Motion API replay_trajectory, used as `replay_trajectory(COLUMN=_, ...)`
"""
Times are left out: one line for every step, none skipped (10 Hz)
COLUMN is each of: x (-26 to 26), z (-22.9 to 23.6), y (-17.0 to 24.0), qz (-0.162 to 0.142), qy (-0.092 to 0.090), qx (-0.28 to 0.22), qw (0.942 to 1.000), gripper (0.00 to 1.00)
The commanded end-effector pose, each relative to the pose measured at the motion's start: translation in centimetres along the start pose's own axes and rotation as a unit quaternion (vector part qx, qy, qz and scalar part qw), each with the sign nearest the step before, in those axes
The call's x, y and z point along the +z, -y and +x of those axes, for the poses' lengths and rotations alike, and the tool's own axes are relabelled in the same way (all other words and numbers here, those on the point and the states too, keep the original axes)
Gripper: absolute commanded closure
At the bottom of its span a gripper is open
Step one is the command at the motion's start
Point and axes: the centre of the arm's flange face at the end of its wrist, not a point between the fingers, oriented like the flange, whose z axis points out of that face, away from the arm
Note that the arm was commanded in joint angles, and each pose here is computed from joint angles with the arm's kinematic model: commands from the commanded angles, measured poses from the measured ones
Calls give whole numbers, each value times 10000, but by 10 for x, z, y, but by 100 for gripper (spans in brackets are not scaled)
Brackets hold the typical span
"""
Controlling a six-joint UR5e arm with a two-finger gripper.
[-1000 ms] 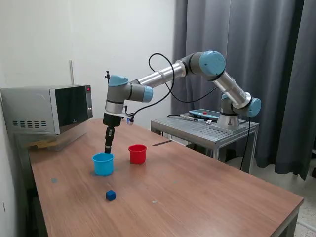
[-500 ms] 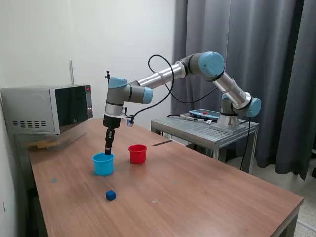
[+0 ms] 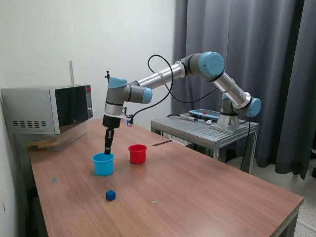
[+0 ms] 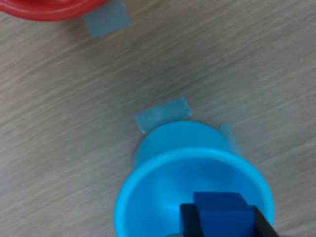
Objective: Place red objects in the red bin, and blue objects in the blue bin.
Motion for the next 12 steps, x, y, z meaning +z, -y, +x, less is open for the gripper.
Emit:
replay_trajectory(x=0, z=-2, y=-1, qz=-1, qy=0, qx=-39, qw=10000, gripper=100)
replay_trajectory(x=1, z=-1, y=0, qz=14, qy=3, qx=-39, qw=10000, gripper=100)
replay_trajectory(x=2, z=-2, y=0, qz=21, qy=6, qx=-32, qw=10000, gripper=100)
replay_trajectory(x=2, z=-2, y=0, qz=14, qy=4, qx=-39, qw=10000, gripper=100)
replay_trajectory(x=1, z=-2, y=-1, qz=-1, qy=0, qx=-39, qw=10000, gripper=100)
replay_trajectory(x=4, z=-2, y=0, qz=7, qy=2, qx=-47, qw=10000, gripper=100)
replay_trajectory(x=7, z=-2, y=0, qz=21, qy=6, qx=-55, qw=10000, gripper=100)
replay_trajectory(x=6, z=-2, y=-1, qz=-1, qy=0, qx=-92, qw=10000, gripper=100)
replay_trajectory(x=5, z=-2, y=-2, qz=-8, qy=-1, qx=-107, qw=9999, gripper=100)
replay_trajectory(x=6, z=-2, y=-1, qz=-1, qy=0, qx=-123, qw=9999, gripper=100)
replay_trajectory(x=5, z=-2, y=-2, qz=-17, qy=4, qx=-123, qw=9999, gripper=100)
replay_trajectory(x=4, z=-1, y=-3, qz=-45, qy=-10, qx=-160, qw=9999, gripper=100)
